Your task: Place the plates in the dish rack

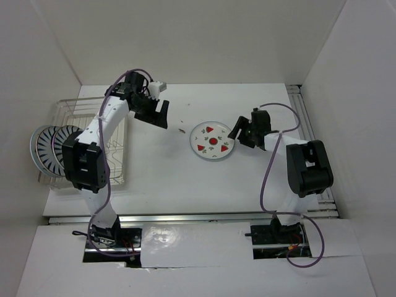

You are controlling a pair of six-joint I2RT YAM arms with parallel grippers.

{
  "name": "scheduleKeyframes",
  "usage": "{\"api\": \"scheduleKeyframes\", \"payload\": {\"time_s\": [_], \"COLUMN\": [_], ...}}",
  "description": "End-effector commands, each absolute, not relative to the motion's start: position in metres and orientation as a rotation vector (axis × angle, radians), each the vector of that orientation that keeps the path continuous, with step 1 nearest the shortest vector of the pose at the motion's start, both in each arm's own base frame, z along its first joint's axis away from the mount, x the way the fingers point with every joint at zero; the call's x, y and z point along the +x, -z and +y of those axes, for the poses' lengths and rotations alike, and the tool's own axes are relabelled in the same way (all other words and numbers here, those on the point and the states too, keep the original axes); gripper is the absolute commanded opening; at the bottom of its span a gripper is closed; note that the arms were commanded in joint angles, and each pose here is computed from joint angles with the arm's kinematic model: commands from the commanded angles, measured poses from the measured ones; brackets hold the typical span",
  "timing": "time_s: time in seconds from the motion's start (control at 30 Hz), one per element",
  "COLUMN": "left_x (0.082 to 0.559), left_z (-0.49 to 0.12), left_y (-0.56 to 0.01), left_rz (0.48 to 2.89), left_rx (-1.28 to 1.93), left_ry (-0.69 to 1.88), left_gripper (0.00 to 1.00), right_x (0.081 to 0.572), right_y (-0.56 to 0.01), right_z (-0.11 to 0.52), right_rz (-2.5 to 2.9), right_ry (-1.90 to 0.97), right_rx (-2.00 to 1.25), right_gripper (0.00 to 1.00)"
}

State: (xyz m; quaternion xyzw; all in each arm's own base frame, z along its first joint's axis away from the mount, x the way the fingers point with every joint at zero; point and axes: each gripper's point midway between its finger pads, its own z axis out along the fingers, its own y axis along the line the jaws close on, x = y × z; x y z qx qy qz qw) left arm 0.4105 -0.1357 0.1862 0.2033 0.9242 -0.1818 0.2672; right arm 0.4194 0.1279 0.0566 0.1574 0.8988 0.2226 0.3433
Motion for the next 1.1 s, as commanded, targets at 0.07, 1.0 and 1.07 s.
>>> {"api": "scheduleKeyframes", "payload": {"time_s": [0.07, 1.0, 1.07], "left_x": [0.418, 0.415, 0.414], "left_z": [-0.16, -0.19, -0.193], "left_y": [-0.178, -0.138, -0.126], "left_rz": [2.484, 2.529, 2.556], "left_rx": [0.554, 0.46, 0.441], "left_ry": [0.568, 0.836, 0.861], "left_gripper": [0.96, 0.94, 0.94], "right_x": [0.402, 0.422, 0.407], "right_y": [-0.051, -0.003, -0.016], "right_z": [0.129, 0.173, 0.191], "right_rz": [2.362, 2.311, 2.275], "right_ry": [-0.601, -0.927, -1.089], "right_rx": [0.356, 0.425, 0.448], "right_gripper": [0.76, 0.0, 0.0]}}
